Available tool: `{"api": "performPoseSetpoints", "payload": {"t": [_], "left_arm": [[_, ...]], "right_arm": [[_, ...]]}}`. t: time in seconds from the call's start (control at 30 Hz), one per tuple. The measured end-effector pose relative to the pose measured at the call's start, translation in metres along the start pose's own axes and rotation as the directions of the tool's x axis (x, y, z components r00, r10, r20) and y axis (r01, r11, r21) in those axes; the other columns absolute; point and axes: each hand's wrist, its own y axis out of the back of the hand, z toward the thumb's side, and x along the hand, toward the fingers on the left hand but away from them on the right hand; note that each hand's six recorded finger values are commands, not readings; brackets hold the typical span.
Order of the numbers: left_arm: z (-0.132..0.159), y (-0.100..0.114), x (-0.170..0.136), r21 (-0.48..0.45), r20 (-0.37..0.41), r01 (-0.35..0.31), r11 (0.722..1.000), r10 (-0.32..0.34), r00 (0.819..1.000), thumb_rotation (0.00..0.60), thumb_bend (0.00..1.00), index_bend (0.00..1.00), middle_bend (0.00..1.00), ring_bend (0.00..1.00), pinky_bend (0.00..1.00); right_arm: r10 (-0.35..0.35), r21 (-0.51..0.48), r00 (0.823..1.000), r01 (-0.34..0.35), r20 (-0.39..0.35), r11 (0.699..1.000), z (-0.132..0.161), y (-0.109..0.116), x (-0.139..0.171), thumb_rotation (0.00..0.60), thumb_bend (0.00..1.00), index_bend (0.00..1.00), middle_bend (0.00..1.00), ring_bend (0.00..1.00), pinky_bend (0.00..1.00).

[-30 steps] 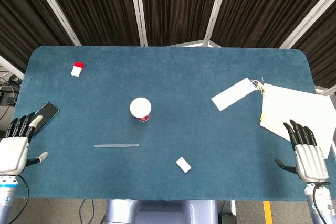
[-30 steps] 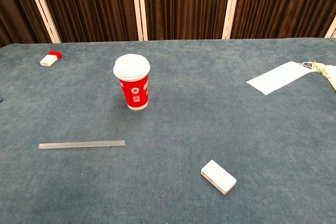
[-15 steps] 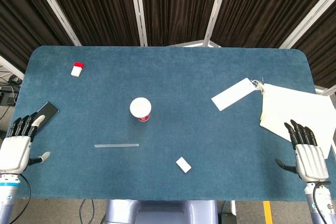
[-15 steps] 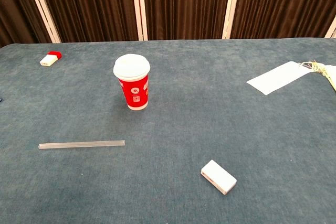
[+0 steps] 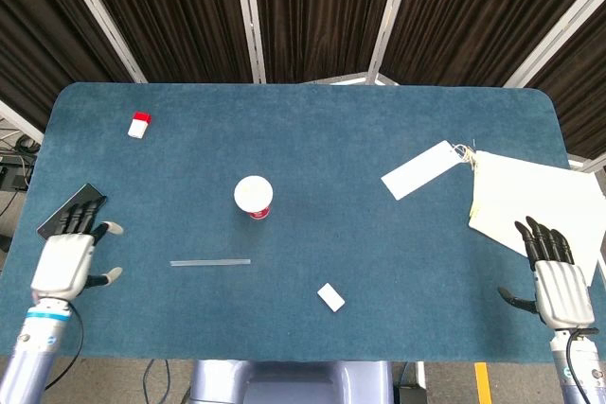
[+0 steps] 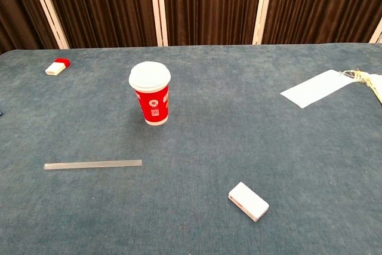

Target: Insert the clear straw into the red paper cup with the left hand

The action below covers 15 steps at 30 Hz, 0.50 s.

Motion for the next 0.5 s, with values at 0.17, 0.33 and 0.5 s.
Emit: {"api": "performPoseSetpoints", "payload": {"t": [0.17, 0.33, 0.5], "left_arm": [[0.026, -0.021, 0.014, -0.008, 0.009, 0.066, 0.998, -0.066, 0.998, 0.6, 0.26, 0.5, 0.0, 0.0, 0.0], [0.051, -0.041, 0.026, -0.018, 0.018, 0.11, 0.994, -0.11, 0.994, 0.6, 0.29, 0.5, 0.0, 0.0, 0.0], [0.073, -0.058, 0.036, -0.017, 0.026, 0.137, 0.99, -0.137, 0.99, 0.6, 0.32, 0.49, 0.0, 0.0, 0.0]], "right_arm": [[0.001, -0.007, 1.0, -0.001, 0.003, 1.0, -0.001, 0.0, 0.0, 0.6, 0.14, 0.01, 0.0, 0.0, 0.0], [0.003, -0.011, 1.0, -0.003, 0.004, 1.0, -0.001, 0.001, 0.0, 0.6, 0.14, 0.01, 0.0, 0.0, 0.0], [0.003, -0.017, 1.0, -0.003, 0.004, 1.0, -0.001, 0.001, -0.001, 0.6, 0.14, 0.01, 0.0, 0.0, 0.0]]}}
